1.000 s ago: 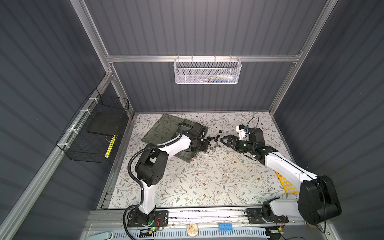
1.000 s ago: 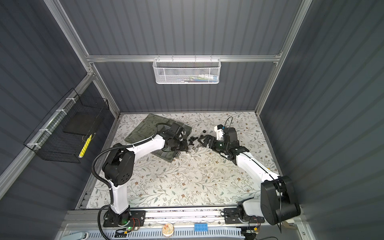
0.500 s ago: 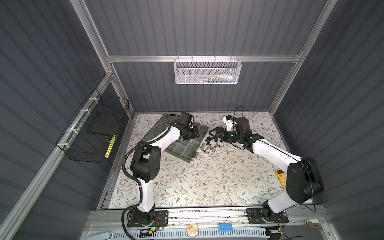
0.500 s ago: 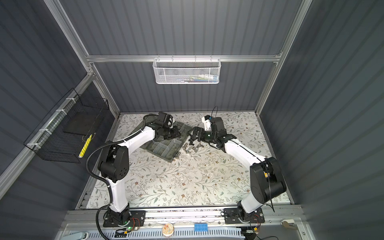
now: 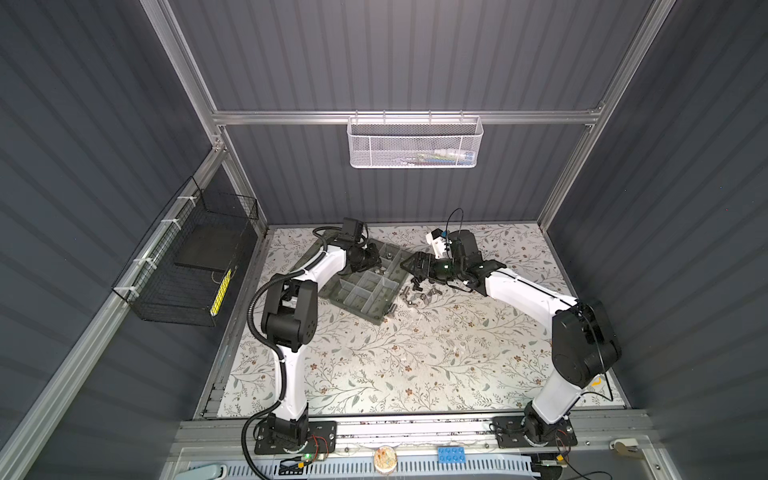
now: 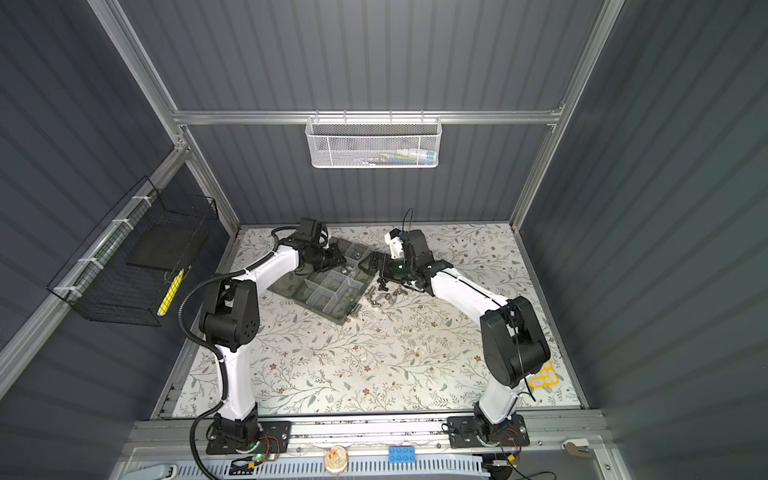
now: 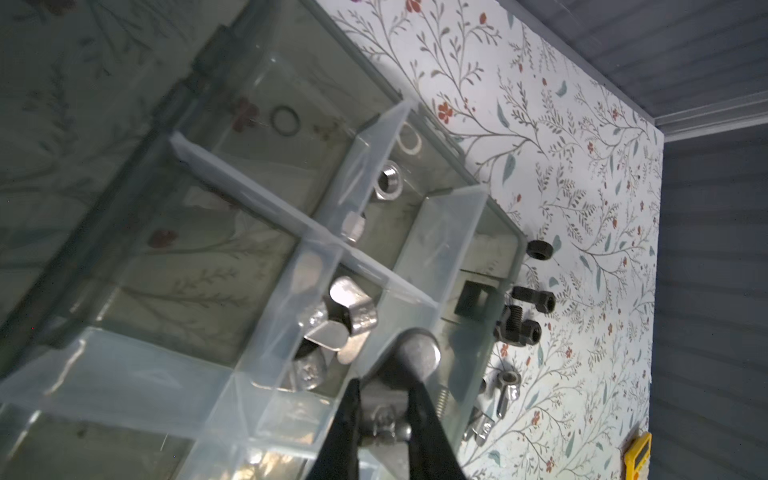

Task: Sort the screws and nuts into containers
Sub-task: 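Lift the wing nut with the left gripper and carry it over a box compartment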

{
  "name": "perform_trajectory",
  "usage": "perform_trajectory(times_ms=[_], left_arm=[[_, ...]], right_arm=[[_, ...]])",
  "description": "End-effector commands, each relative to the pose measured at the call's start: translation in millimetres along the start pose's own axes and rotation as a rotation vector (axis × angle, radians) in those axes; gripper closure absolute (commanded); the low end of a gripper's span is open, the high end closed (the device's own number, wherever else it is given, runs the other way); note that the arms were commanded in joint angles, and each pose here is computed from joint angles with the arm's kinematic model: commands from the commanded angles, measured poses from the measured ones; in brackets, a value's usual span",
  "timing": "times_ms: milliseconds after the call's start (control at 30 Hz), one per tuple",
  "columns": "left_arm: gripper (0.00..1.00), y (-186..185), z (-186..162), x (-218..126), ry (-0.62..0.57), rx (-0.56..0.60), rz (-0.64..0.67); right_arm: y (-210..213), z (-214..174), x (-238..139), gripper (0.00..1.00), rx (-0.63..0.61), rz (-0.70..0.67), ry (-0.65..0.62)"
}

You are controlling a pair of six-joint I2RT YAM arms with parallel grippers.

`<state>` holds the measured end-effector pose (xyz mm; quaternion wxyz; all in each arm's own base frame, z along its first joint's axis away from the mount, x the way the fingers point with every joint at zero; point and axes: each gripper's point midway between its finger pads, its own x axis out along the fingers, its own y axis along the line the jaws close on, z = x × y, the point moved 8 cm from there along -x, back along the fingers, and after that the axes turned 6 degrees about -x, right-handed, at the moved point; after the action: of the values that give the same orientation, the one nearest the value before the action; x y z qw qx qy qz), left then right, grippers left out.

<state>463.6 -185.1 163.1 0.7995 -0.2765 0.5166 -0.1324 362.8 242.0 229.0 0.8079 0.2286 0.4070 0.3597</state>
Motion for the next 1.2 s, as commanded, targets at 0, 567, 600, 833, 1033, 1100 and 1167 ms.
perform_trajectory(times_ms=[0, 567, 600, 833, 1033, 1100, 1167], left_arm=[[0.9, -6.3, 4.4, 6.1, -0.001, 0.002, -0.033], [0.65, 2.7, -7.9, 17.0, 0.06, -0.011, -0.047], [0.62, 1.8, -7.9, 15.4, 0.06, -0.01, -0.048], [0.47, -9.2, -4.4, -2.0, 0.034, 0.011, -0.073], [0.37, -28.6, -1.4, -26.7, 0.0, 0.039, -0.116], [0.3, -37.0, -1.8, -36.2, -0.011, 0.054, -0.13], [0.23, -44.5, -3.3, -44.3, -0.019, 0.068, -0.14]], right_arm=[[3.2, -0.1, -2.0, 0.01, 0.015, 0.018, -0.001], [2.8, -2.8, -5.1, 0.01, 0.033, 0.017, -0.001], [3.0, -3.4, -5.3, 0.01, 0.032, 0.017, 0.0], [2.6, -5.3, -7.7, 0.01, 0.028, 0.008, -0.004], [-1.4, -3.5, -15.8, 0.01, 0.025, -0.019, -0.021], [-4.5, -2.6, -19.8, 0.01, 0.023, -0.046, -0.02], [-8.5, -1.6, -24.2, 0.01, 0.019, -0.079, -0.02]])
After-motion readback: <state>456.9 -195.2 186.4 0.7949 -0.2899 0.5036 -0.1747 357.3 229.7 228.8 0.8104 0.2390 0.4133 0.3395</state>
